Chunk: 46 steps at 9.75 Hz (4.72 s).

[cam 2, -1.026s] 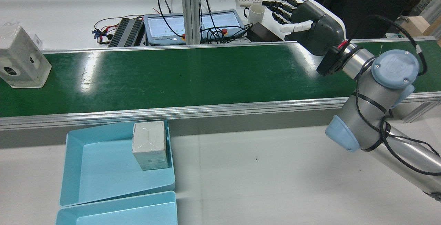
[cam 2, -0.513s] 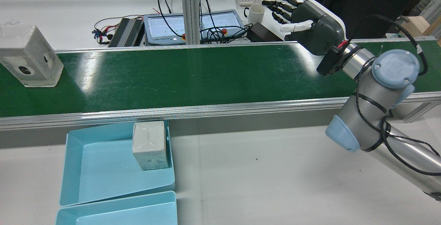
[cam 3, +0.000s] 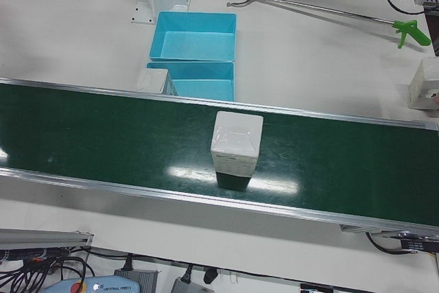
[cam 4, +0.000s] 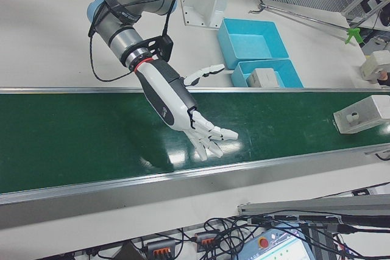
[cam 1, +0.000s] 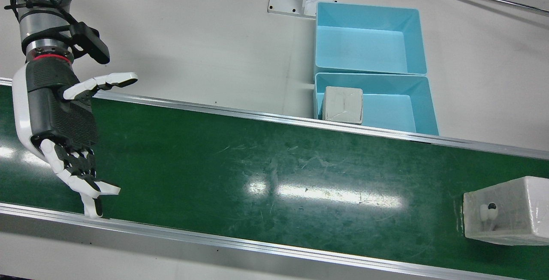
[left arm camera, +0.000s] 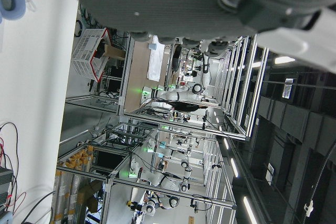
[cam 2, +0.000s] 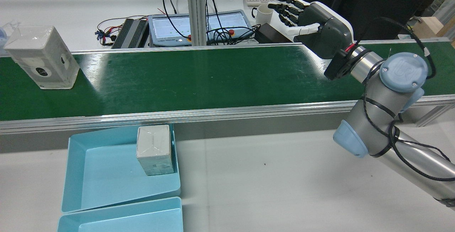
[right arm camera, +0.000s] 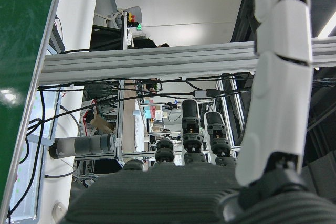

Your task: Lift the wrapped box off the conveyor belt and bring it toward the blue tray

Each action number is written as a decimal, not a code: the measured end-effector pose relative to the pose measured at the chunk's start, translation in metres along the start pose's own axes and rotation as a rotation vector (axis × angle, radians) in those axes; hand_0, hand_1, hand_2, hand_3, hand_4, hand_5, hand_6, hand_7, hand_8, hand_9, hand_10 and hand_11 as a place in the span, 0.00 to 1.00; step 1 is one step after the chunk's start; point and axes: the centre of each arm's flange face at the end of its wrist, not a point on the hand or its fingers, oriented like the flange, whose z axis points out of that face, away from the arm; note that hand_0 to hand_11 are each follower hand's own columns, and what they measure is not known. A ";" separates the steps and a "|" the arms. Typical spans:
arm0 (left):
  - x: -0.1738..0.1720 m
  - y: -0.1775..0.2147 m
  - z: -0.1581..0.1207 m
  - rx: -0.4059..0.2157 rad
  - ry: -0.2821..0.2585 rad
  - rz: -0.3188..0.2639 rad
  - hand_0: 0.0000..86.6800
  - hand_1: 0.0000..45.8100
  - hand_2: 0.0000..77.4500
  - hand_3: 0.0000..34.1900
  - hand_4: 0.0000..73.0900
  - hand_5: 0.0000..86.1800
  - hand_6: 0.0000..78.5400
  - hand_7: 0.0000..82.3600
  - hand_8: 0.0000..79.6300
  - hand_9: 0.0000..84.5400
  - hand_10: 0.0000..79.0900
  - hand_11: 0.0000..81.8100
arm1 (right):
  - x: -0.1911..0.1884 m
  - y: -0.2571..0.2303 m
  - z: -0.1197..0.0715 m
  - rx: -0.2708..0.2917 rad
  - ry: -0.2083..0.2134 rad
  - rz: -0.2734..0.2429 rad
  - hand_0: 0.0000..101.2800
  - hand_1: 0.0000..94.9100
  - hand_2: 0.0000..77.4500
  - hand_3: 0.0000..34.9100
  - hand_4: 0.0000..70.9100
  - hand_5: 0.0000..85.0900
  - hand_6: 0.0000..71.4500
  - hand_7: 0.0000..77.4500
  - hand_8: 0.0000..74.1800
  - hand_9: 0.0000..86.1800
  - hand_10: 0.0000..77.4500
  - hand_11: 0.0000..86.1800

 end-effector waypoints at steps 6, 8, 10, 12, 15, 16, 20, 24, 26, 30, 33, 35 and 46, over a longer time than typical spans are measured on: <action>0.000 0.000 0.000 0.000 0.000 0.000 0.00 0.00 0.01 0.00 0.01 0.01 0.01 0.01 0.01 0.01 0.01 0.00 | 0.001 0.013 -0.016 0.113 0.013 -0.017 0.46 0.14 0.15 0.12 0.11 0.18 0.08 0.25 0.03 0.05 0.00 0.01; 0.000 0.000 0.000 0.000 0.000 0.000 0.00 0.00 0.01 0.00 0.01 0.01 0.01 0.01 0.01 0.01 0.01 0.00 | 0.002 0.011 -0.016 0.120 0.014 -0.020 0.46 0.14 0.15 0.09 0.11 0.18 0.08 0.25 0.03 0.05 0.00 0.01; 0.000 0.000 0.000 0.000 0.000 0.000 0.00 0.00 0.01 0.00 0.01 0.01 0.00 0.01 0.01 0.00 0.01 0.00 | 0.005 0.006 -0.016 0.127 0.017 -0.021 0.46 0.11 0.16 0.09 0.11 0.18 0.08 0.25 0.04 0.04 0.00 0.01; 0.000 0.000 0.000 0.000 0.000 0.000 0.00 0.00 0.01 0.00 0.00 0.01 0.01 0.01 0.01 0.01 0.01 0.01 | 0.013 0.001 -0.014 0.123 0.028 -0.020 0.46 0.13 0.20 0.04 0.12 0.18 0.08 0.25 0.07 0.08 0.00 0.01; 0.000 0.000 0.000 0.000 0.000 0.000 0.00 0.00 0.01 0.00 0.01 0.01 0.01 0.01 0.01 0.01 0.00 0.01 | 0.020 -0.005 -0.009 0.097 0.033 -0.015 0.44 0.11 0.15 0.04 0.12 0.16 0.09 0.26 0.01 0.08 0.00 0.01; 0.000 0.000 0.000 0.000 0.000 0.000 0.00 0.00 0.01 0.00 0.01 0.01 0.00 0.01 0.01 0.00 0.01 0.00 | 0.021 -0.006 -0.008 0.093 0.035 -0.014 0.44 0.11 0.15 0.04 0.12 0.16 0.09 0.26 0.01 0.08 0.00 0.01; 0.000 0.000 0.000 0.000 0.000 0.000 0.00 0.00 0.01 0.00 0.00 0.01 0.00 0.01 0.01 0.00 0.01 0.01 | 0.023 -0.003 -0.005 0.061 0.036 -0.008 0.44 0.12 0.12 0.01 0.09 0.14 0.09 0.22 0.04 0.04 0.00 0.01; 0.000 0.000 0.000 0.000 0.000 0.000 0.00 0.00 0.01 0.00 0.01 0.01 0.01 0.01 0.01 0.01 0.01 0.01 | 0.018 0.005 0.000 0.047 0.032 -0.065 0.46 0.14 0.15 0.00 0.15 0.17 0.08 0.25 0.05 0.06 0.00 0.01; 0.000 0.000 0.000 0.000 0.000 0.000 0.00 0.00 0.01 0.00 0.01 0.01 0.01 0.01 0.01 0.01 0.00 0.01 | 0.016 0.003 0.000 0.053 0.030 -0.089 0.46 0.14 0.15 0.01 0.15 0.18 0.08 0.26 0.05 0.06 0.00 0.01; 0.000 0.000 0.000 0.000 0.000 0.000 0.00 0.00 0.01 0.00 0.01 0.01 0.00 0.01 0.01 0.00 0.00 0.01 | 0.023 -0.009 0.012 0.058 0.031 -0.074 0.44 0.11 0.15 0.00 0.12 0.17 0.08 0.25 0.05 0.07 0.00 0.01; 0.000 0.000 0.000 0.000 0.000 0.000 0.00 0.00 0.01 0.00 0.01 0.01 0.01 0.01 0.01 0.00 0.01 0.00 | 0.030 -0.005 0.018 0.029 0.036 -0.061 0.44 0.11 0.15 0.01 0.15 0.17 0.10 0.26 0.06 0.09 0.00 0.01; 0.000 0.000 0.000 0.000 0.000 0.000 0.00 0.00 0.01 0.00 0.01 0.01 0.01 0.01 0.01 0.00 0.01 0.00 | 0.045 -0.008 0.018 0.030 0.056 -0.055 0.44 0.11 0.15 0.00 0.15 0.17 0.10 0.26 0.06 0.06 0.00 0.01; 0.000 0.000 0.000 0.000 0.000 0.000 0.00 0.00 0.01 0.00 0.01 0.01 0.01 0.01 0.01 0.00 0.00 0.01 | 0.058 -0.019 0.019 0.058 0.056 -0.056 0.45 0.15 0.13 0.00 0.09 0.14 0.08 0.21 0.04 0.05 0.00 0.01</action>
